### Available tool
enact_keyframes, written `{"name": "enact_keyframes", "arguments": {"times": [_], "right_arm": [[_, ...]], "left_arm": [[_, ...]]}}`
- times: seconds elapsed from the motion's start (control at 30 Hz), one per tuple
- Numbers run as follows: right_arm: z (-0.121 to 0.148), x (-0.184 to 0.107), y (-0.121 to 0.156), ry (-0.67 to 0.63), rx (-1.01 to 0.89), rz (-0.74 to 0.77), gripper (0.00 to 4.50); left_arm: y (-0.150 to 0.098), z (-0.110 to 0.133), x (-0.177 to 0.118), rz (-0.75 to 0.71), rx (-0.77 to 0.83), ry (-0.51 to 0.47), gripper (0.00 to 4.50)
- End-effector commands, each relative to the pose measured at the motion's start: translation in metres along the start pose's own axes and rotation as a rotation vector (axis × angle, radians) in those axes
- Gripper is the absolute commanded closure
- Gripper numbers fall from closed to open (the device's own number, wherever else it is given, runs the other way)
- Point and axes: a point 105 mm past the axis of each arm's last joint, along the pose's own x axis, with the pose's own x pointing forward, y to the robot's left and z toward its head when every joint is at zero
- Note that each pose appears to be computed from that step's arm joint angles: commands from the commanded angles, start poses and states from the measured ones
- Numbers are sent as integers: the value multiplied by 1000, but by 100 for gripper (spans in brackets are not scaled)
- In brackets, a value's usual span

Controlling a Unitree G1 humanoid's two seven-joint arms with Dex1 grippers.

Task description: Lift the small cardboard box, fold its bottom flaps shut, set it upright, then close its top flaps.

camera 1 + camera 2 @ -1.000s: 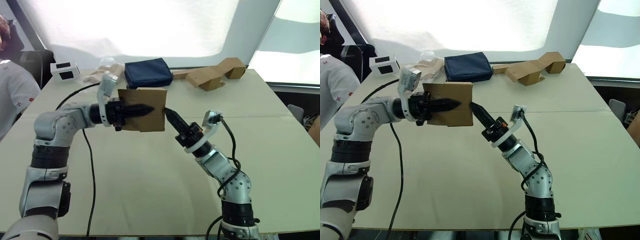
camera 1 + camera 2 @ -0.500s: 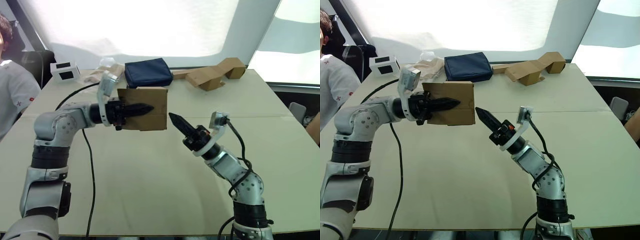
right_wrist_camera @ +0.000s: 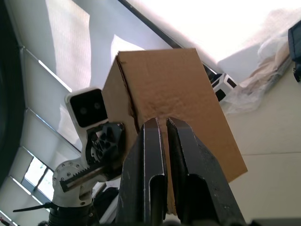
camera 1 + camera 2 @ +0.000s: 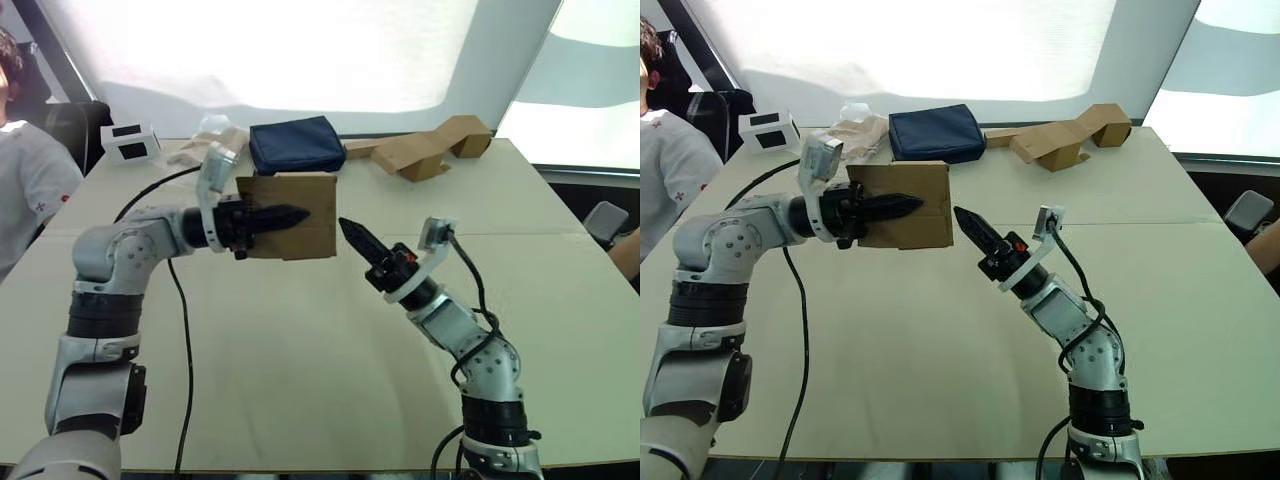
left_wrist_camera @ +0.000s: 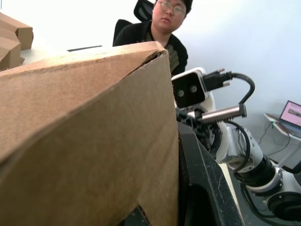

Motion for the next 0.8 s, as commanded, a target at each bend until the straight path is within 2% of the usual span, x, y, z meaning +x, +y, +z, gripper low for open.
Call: {"name": "enact_keyframes", "arguments": {"times": [0.03, 0.3, 0.43, 0.57, 0.63, 0.73, 0.8], "right_arm": [[-5, 8, 14, 29, -36, 66, 428], [-19, 11, 12, 93, -110, 52, 428], [-4, -3, -1, 58, -165, -35, 428], [12, -32, -15, 96, -267, -132, 428], [19, -46, -20, 141, -339, -180, 428], [24, -63, -26, 283, -499, -242, 428], [20, -75, -30, 439, -640, -270, 428]], "left_arm": [[-5, 3, 1, -16, 46, 1, 450], [-5, -4, 3, -15, 46, 18, 450], [9, -3, 3, 112, 138, 75, 450], [11, -11, 1, 124, 190, 290, 450], [17, -18, -3, 136, 260, 437, 450], [26, -21, -3, 116, 402, 618, 450], [26, -24, -2, 50, 480, 767, 450]]}}
